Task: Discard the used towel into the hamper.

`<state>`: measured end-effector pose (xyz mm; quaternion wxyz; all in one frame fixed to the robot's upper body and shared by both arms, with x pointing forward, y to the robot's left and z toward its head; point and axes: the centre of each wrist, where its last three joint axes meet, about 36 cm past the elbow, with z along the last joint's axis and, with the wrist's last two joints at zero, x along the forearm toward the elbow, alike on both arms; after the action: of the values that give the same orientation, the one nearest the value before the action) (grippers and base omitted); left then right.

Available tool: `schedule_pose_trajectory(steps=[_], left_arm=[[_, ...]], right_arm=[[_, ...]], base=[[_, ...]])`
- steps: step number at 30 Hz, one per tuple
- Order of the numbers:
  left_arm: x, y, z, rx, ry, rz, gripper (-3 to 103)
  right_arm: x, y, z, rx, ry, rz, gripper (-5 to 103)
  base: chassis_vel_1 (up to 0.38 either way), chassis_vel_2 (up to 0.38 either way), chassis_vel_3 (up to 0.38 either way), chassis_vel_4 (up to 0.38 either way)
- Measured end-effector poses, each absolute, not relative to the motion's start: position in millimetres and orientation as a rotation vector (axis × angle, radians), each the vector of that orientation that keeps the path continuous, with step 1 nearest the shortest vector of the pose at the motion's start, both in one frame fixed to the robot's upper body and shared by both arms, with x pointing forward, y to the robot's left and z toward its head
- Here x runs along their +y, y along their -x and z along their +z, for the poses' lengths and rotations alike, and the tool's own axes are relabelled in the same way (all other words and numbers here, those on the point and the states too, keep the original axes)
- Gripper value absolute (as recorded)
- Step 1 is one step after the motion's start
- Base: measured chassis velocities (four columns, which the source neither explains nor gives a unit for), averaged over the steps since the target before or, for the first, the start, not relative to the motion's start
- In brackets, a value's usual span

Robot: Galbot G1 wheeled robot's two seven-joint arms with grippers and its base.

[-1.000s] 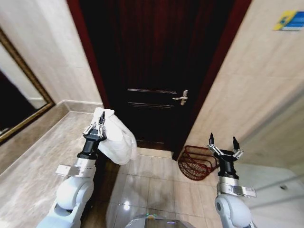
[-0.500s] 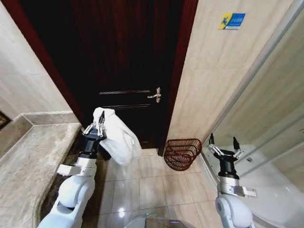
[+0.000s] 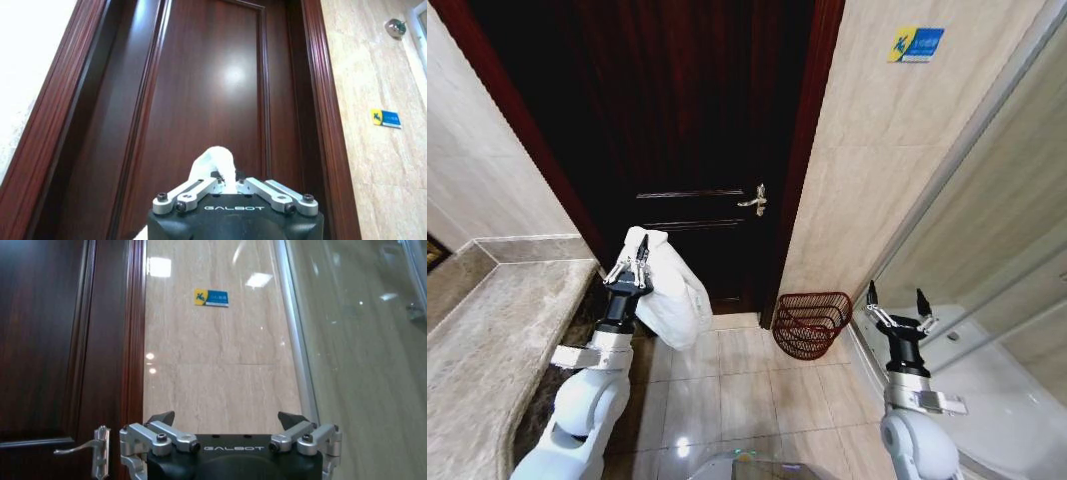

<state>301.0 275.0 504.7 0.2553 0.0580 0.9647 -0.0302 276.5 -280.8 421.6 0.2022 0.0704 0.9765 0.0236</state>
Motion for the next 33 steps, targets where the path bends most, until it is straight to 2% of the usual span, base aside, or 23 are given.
schedule_pose_trajectory(steps=[14,33], left_arm=[[275.8,-300.8,504.0,2.624,-0.147,-0.084,3],[274.1,-298.3,502.8,2.631,-0.154,-0.084,3]], right_arm=[[-281.6,-277.5,420.5,2.737,-0.19,0.062,100],[-283.2,-272.4,418.0,2.737,-0.197,0.062,100]], base=[[-0.029,-0.033,0.026,0.027],[-0.096,-0.1,0.102,0.099]])
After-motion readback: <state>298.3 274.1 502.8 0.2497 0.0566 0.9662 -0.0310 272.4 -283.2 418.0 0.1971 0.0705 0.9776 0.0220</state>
